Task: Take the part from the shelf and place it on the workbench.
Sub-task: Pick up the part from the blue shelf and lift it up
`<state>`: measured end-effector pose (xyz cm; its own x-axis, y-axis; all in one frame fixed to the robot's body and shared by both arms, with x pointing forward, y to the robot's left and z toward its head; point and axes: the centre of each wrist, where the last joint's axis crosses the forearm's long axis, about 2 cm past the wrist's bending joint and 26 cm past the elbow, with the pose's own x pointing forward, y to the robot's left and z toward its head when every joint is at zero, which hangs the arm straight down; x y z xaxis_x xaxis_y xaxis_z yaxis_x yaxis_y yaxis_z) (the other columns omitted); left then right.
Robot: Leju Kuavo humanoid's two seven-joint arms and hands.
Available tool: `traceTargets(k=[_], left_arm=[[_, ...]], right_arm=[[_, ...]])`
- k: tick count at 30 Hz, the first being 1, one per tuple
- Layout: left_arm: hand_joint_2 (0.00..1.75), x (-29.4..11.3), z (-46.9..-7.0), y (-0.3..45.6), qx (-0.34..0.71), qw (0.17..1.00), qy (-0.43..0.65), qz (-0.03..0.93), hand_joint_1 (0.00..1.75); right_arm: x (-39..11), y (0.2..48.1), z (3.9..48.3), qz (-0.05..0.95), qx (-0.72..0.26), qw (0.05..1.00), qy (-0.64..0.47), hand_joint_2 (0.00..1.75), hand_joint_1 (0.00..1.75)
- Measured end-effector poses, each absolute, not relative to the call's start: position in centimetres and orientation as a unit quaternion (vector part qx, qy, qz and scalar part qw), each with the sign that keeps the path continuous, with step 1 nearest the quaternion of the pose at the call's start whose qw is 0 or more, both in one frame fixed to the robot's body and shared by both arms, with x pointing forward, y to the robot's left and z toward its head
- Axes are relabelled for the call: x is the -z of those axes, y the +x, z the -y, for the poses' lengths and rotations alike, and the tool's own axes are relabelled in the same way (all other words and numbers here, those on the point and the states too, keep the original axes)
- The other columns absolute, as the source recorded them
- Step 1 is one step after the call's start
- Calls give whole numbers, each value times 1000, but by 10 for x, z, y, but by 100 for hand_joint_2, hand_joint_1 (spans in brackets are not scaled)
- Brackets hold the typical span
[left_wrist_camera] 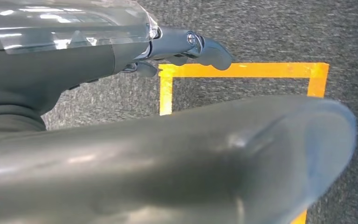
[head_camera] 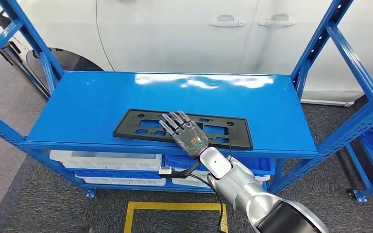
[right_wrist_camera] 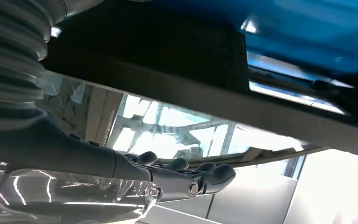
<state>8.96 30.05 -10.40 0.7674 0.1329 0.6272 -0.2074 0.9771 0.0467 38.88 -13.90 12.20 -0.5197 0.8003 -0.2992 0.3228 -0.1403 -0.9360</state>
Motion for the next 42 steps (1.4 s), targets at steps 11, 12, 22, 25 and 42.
traceTargets(k=[11, 12, 22, 25, 42], left_arm=[[0, 104, -301, 90, -89, 938, 62, 330, 0], [0, 104, -301, 90, -89, 938, 62, 330, 0], [0, 104, -300, 90, -89, 937, 63, 331, 0], [0, 104, -300, 90, -89, 937, 63, 331, 0], [131, 104, -299, 90, -97, 926, 41, 363, 0]], right_arm=[[-123, 391, 141, 616, -598, 221, -462, 175, 175], [-122, 390, 141, 615, -599, 223, -462, 175, 175], [-127, 393, 139, 619, -593, 224, -465, 175, 175], [-129, 394, 137, 620, -591, 224, -465, 175, 175], [-127, 391, 135, 620, -590, 230, -462, 175, 175]])
